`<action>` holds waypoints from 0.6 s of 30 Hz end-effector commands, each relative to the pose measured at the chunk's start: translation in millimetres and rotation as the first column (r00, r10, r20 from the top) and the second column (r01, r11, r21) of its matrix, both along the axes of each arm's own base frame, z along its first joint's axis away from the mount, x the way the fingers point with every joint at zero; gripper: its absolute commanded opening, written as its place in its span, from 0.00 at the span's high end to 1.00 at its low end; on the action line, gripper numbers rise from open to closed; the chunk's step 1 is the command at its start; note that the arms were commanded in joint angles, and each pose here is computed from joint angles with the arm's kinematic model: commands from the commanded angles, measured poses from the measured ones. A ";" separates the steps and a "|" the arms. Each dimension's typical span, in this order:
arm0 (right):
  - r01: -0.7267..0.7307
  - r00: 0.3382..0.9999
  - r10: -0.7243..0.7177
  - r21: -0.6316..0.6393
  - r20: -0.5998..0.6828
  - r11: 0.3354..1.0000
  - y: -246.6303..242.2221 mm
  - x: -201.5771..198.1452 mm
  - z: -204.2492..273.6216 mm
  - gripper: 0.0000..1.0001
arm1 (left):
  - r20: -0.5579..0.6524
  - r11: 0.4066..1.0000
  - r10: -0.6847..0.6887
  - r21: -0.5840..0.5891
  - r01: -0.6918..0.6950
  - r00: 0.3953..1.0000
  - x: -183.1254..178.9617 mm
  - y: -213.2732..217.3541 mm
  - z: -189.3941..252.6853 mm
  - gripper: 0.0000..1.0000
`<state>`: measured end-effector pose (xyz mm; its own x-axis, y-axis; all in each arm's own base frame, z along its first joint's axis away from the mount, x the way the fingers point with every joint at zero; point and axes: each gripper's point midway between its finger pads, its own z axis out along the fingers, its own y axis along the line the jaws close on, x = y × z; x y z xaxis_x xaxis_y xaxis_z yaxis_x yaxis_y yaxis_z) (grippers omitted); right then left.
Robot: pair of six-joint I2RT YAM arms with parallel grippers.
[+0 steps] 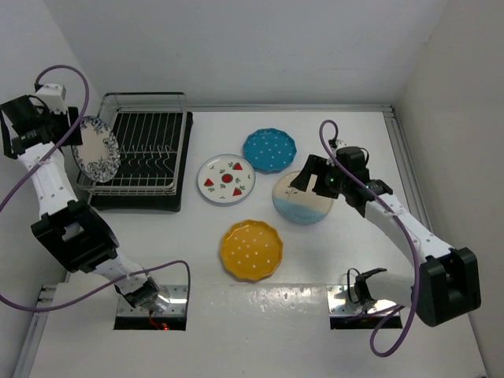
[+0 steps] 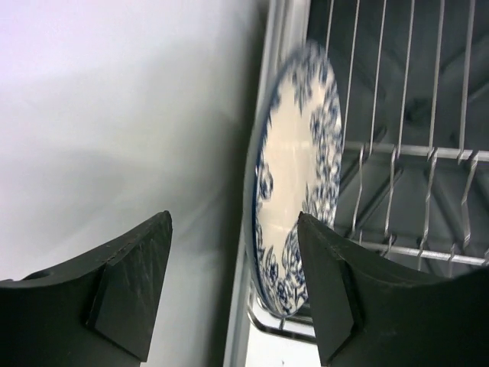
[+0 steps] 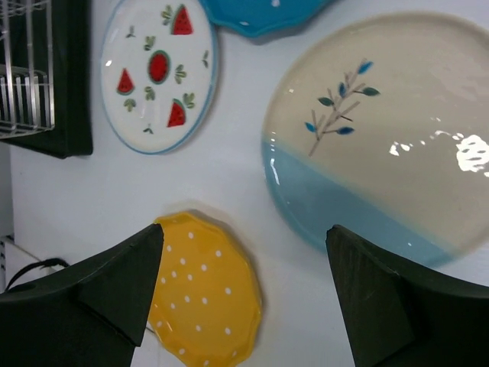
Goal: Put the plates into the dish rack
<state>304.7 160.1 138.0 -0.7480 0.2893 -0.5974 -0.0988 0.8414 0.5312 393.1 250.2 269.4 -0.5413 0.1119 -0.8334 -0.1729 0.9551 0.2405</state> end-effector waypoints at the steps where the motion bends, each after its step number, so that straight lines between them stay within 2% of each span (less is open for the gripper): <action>1: 0.077 0.995 -0.080 -0.038 -0.058 0.996 -15.6 4.3 -7.6 0.13 | 0.177 0.999 -0.029 0.040 0.022 0.984 3.9 -17.7 82.1 0.29; 6: 0.167 0.978 -0.181 -0.125 -0.108 0.978 -38.0 -0.7 -24.5 0.13 | 0.195 0.942 -0.317 -0.051 0.332 0.928 21.0 -118.8 111.3 0.29; 7: 0.185 0.972 -0.203 -0.147 -0.120 0.972 -42.8 -4.0 -29.7 0.13 | 0.178 0.896 -0.425 -0.058 0.441 0.887 28.0 -165.3 109.5 0.29; 9: 0.202 0.964 -0.227 -0.172 -0.141 0.964 -48.5 -8.4 -36.2 0.13 | 0.102 0.827 -0.536 -0.136 0.546 0.838 28.2 -220.0 82.2 0.29; 10: 0.204 0.962 -0.231 -0.177 -0.148 0.963 -50.4 -10.5 -39.1 0.13 | 0.081 0.753 -0.635 -0.158 0.639 0.768 26.3 -272.5 72.6 0.29; 13: 0.206 0.958 -0.237 -0.188 -0.159 0.960 -52.9 -16.9 -42.0 0.13 | -0.027 0.648 -0.752 -0.208 0.732 0.658 18.1 -348.1 21.7 0.29; 14: 0.207 0.958 -0.238 -0.191 -0.160 0.960 -54.2 -17.6 -42.5 0.13 | -0.062 0.679 -0.730 -0.179 0.711 0.681 24.6 -351.9 10.0 0.29; 16: 0.223 0.954 -0.257 -0.205 -0.155 0.953 -60.2 -24.3 -46.0 0.13 | -0.143 0.676 -0.736 -0.204 0.709 0.661 24.3 -376.3 -29.6 0.29; 18: 0.247 0.946 -0.282 -0.207 -0.161 0.946 -64.1 -29.4 -50.8 0.13 | -0.205 0.694 -0.720 -0.185 0.696 0.663 28.2 -382.7 -53.1 0.29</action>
